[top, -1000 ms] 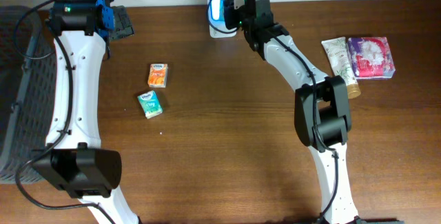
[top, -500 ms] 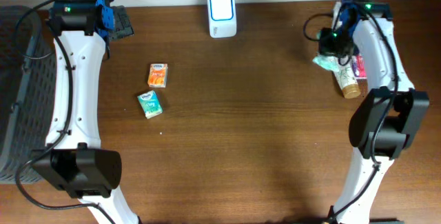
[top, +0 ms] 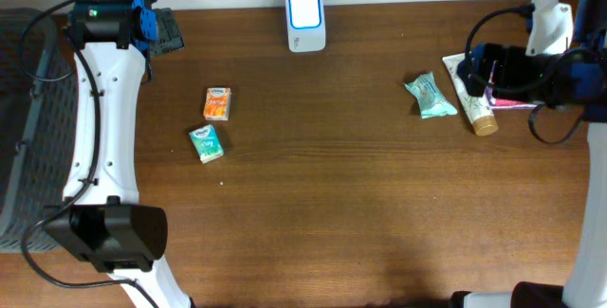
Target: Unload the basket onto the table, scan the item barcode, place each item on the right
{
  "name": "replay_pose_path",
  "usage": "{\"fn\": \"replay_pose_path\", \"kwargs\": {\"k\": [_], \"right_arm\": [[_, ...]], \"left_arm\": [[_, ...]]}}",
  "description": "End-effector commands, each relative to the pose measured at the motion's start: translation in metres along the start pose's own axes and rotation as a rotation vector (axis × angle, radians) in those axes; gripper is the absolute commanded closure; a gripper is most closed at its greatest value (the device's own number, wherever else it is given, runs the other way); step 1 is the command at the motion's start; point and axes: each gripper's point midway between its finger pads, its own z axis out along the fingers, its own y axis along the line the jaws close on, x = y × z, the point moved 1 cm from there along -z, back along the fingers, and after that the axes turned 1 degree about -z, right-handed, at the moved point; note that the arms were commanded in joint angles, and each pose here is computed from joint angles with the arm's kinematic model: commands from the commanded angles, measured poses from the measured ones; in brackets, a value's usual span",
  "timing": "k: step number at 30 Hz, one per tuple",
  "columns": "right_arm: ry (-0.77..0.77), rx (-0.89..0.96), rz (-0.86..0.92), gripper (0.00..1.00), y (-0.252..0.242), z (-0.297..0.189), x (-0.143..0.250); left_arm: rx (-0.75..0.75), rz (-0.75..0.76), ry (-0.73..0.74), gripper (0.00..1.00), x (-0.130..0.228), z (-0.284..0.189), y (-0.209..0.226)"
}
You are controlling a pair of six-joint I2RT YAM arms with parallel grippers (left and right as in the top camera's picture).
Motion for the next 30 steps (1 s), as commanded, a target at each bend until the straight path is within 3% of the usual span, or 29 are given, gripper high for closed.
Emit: {"fn": "replay_pose_path", "kwargs": {"k": [1,5,11,13,16,18,23,28,30], "right_arm": [[0.080,-0.209,0.022,0.01,0.032,0.009,0.010],[0.165,-0.293,-0.071,0.01,0.072,0.037,0.018],[0.258,-0.497,-0.276,0.01,0.175,0.151,0.025],[0.313,-0.522,-0.227,0.01,0.208,0.199,0.038],[0.352,-0.515,-0.227,0.01,0.219,0.223,0.050],[0.324,-0.431,-0.202,0.01,0.195,0.226,0.039],[0.302,0.248,0.069,0.01,-0.015,0.221,0.007],[0.274,0.346,0.250,0.01,-0.105,0.197,-0.002],[0.265,0.366,0.292,0.01,-0.125,0.191,-0.003]], "left_arm": [[-0.008,0.004,-0.013,0.01,-0.004,-0.002,0.003],[-0.009,0.004,-0.013,0.01,-0.004,-0.002,0.003],[-0.009,0.004,-0.013,0.01,-0.004,-0.002,0.003],[-0.009,0.004,-0.013,0.01,-0.004,-0.002,0.003],[-0.008,0.004,-0.013,0.01,-0.004,-0.002,0.003],[-0.008,0.004,-0.013,0.01,-0.004,-0.002,0.003],[-0.008,0.004,-0.013,0.01,-0.004,-0.002,0.003],[0.005,-0.006,-0.016,0.01,-0.005,-0.002,0.001],[0.341,0.010,0.158,0.01,0.028,-0.014,-0.050]]}}
